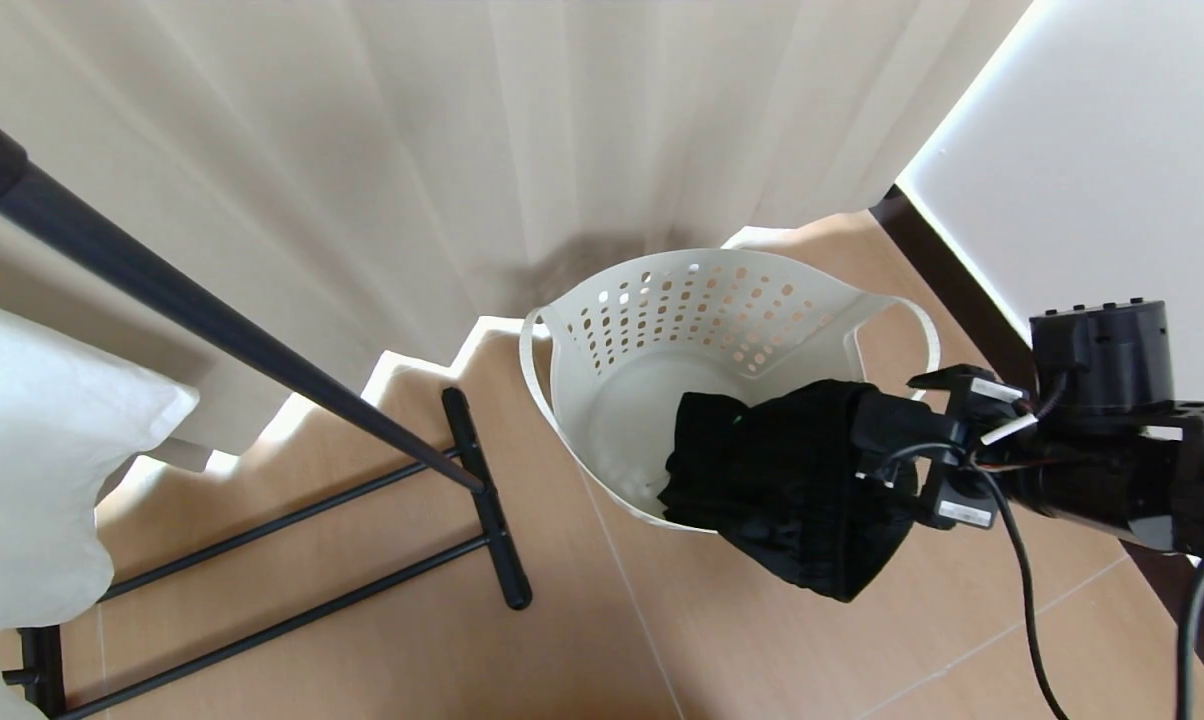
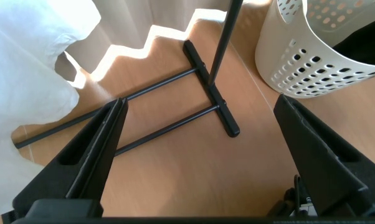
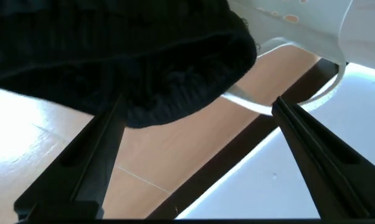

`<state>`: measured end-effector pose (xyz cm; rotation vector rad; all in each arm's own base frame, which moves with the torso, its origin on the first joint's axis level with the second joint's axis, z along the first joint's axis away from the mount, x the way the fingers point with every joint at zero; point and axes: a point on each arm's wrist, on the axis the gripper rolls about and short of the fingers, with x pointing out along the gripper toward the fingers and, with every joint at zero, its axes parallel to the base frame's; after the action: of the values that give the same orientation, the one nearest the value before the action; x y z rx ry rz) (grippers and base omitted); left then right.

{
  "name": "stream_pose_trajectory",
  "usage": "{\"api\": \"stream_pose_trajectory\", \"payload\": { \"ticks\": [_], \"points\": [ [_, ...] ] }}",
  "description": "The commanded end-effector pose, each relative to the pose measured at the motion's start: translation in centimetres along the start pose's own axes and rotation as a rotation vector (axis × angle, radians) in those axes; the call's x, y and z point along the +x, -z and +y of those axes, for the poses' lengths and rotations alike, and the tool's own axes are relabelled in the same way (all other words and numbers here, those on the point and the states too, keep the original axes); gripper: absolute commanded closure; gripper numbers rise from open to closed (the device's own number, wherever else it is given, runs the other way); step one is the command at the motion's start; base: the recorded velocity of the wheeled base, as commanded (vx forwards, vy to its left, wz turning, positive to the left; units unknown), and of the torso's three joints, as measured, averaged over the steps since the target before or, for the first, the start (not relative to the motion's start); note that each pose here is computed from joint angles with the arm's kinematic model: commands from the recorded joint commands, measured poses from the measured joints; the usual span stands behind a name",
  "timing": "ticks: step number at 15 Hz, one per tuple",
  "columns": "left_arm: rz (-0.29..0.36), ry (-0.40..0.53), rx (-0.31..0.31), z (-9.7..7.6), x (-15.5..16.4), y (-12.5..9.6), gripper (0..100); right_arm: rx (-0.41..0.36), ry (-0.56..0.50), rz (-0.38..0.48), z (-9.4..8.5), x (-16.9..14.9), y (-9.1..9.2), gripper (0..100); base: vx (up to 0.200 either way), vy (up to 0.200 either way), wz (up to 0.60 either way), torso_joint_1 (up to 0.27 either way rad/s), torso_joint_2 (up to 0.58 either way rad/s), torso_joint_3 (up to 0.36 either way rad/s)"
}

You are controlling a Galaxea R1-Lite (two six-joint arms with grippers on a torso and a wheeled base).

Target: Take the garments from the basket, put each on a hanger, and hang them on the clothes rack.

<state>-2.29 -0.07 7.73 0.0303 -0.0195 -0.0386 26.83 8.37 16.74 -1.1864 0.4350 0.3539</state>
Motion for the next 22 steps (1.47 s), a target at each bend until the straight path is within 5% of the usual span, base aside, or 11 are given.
{"api": "stream_pose_trajectory", "payload": {
  "ticks": [1, 13, 14, 19, 22],
  "points": [
    [0.001, -0.001, -0.001, 0.0, 0.0, 0.0, 0, 0.006, -0.002, 0.043, 0.0, 3.4, 0.4, 0, 0.000, 0.000, 0.00, 0.000, 0.00, 0.000],
    [0.000, 0.001, -0.001, 0.0, 0.0, 0.0, 0, 0.041, 0.229, -0.054, -0.3, 9.9, -0.1, 0, 0.000, 0.000, 0.00, 0.000, 0.00, 0.000],
    [0.000, 0.001, 0.001, 0.0, 0.0, 0.0, 0, 0.043, 0.230, -0.058, -0.2, 10.1, -0.2, 100, 0.000, 0.000, 0.00, 0.000, 0.00, 0.000],
    [0.001, -0.001, -0.001, 0.0, 0.0, 0.0, 0, 0.129, 0.253, -0.084, -1.0, 8.5, 0.1, 100, 0.000, 0.000, 0.00, 0.000, 0.00, 0.000],
    [0.001, -0.001, 0.001, 0.0, 0.0, 0.0, 0, 0.316, 0.317, -0.210, -2.8, 1.0, 0.4, 100, 0.000, 0.000, 0.00, 0.000, 0.00, 0.000]
  ]
}}
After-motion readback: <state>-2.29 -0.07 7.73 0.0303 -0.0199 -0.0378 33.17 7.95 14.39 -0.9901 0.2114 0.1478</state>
